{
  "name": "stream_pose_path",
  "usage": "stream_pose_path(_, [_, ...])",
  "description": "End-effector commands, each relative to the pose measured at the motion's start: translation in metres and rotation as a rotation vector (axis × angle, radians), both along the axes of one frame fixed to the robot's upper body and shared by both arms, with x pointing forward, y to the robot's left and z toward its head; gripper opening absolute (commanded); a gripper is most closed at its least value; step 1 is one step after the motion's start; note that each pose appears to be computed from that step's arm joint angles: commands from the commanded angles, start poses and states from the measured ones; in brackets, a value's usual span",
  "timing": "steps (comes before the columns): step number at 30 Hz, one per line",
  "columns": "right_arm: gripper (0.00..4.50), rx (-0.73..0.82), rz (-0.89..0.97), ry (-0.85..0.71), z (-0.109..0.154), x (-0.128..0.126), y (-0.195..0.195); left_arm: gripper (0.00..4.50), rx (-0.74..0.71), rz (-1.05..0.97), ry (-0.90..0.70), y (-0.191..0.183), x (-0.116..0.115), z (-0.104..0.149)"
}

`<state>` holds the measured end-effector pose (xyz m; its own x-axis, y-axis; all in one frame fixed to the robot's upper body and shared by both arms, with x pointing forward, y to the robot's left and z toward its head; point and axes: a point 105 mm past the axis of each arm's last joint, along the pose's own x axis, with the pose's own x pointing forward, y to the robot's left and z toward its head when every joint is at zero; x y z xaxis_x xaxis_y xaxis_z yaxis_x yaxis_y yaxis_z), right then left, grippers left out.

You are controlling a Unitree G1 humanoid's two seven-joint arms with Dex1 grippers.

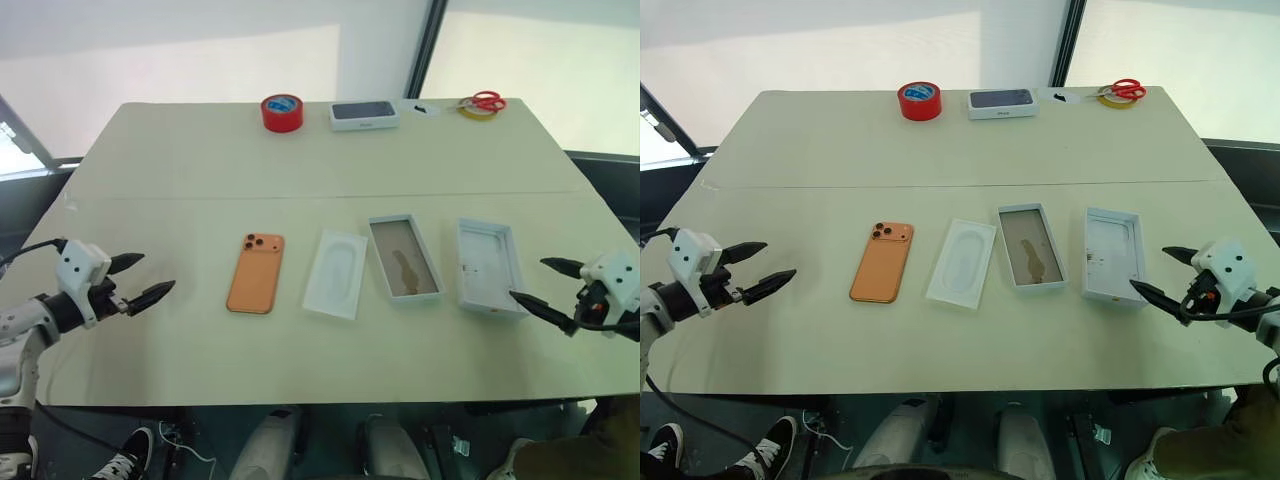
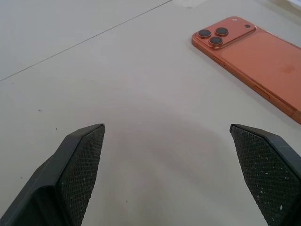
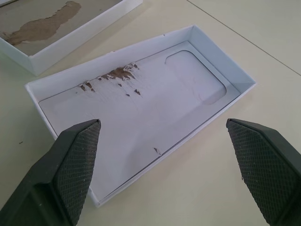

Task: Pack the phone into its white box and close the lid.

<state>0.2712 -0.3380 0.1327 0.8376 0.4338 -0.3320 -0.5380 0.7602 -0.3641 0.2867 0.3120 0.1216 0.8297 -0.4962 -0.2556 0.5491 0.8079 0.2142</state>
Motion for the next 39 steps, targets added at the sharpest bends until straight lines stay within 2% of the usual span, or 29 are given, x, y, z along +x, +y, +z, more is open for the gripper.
stream_pose_path(1, [4.47,0.001,-0.016,-0.040,0.011,0.002,-0.005,4.48,0.021,-0.003,-0.077,0.002,0.001,0.020])
stream_pose_path(12, [4.47,-0.055,-0.026,-0.024,0.006,0.001,-0.013,4.48,0.012,-0.010,-0.060,-0.004,-0.002,0.015])
stream_pose_path(30, [4.47,-0.015,-0.023,-0.044,0.013,0.005,-0.012,4.48,-0.012,-0.083,-0.067,-0.035,0.008,0.022])
stream_pose_path(34, [4.47,-0.006,0.063,-0.062,0.023,0.008,0.008,4.48,-0.084,-0.078,-0.040,-0.062,0.019,0.025])
stream_pose_path(36, [4.47,-0.004,0.134,-0.074,0.027,0.012,0.029,4.48,-0.156,-0.130,0.007,-0.086,0.020,0.026])
stream_pose_path(39, [4.47,-0.018,0.246,-0.090,0.032,0.017,0.062,4.48,-0.173,-0.174,0.050,-0.117,0.023,0.023])
